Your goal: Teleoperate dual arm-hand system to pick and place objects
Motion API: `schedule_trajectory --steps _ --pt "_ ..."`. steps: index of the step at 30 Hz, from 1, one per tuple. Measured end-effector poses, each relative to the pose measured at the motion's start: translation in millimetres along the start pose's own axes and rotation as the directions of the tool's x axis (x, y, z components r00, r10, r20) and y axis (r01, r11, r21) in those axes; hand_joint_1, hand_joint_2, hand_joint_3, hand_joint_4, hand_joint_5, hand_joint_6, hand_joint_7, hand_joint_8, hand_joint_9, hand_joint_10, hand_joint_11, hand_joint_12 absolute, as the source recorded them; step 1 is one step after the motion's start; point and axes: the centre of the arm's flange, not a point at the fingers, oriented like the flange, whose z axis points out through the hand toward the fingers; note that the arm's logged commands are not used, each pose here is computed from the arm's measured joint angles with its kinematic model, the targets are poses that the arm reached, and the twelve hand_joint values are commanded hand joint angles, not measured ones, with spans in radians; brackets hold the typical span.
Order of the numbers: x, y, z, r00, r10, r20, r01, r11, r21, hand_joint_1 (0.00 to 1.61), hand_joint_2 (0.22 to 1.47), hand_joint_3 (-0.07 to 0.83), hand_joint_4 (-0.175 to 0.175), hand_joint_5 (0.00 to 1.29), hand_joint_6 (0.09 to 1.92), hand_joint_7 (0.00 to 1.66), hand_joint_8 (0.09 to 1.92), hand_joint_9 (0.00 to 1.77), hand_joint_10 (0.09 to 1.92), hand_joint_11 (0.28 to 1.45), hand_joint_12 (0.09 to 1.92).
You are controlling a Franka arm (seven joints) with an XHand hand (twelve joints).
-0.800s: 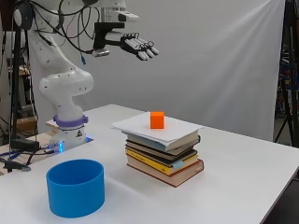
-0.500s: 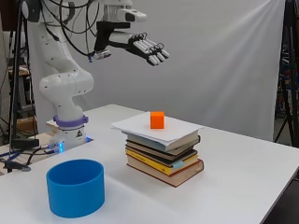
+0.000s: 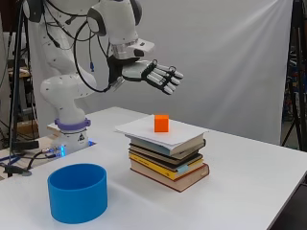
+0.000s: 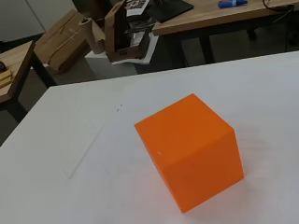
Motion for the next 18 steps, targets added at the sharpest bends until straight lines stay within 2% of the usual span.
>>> schedule_trajectory --steps 3,6,12,18 --pt "-6 3 18 0.996 -0.081 0.023 0.080 0.997 0.018 0.15 0.99 -0.012 0.091 0.25 0.09 0.32 0.09 0.46 0.09 0.48 0.09" --pt "-16 4 47 0.996 -0.074 0.039 0.072 0.996 0.049 0.18 0.97 -0.006 0.094 0.34 0.09 0.35 0.09 0.48 0.09 0.48 0.09" --pt "-35 1 93 0.999 0.014 0.035 -0.017 0.995 0.097 0.20 0.97 -0.001 0.080 0.37 0.09 0.41 0.09 0.51 0.09 0.51 0.09" --pt "-41 5 109 0.976 0.216 0.019 -0.217 0.974 0.070 0.19 0.94 -0.009 0.088 0.29 0.09 0.37 0.09 0.47 0.09 0.49 0.09"
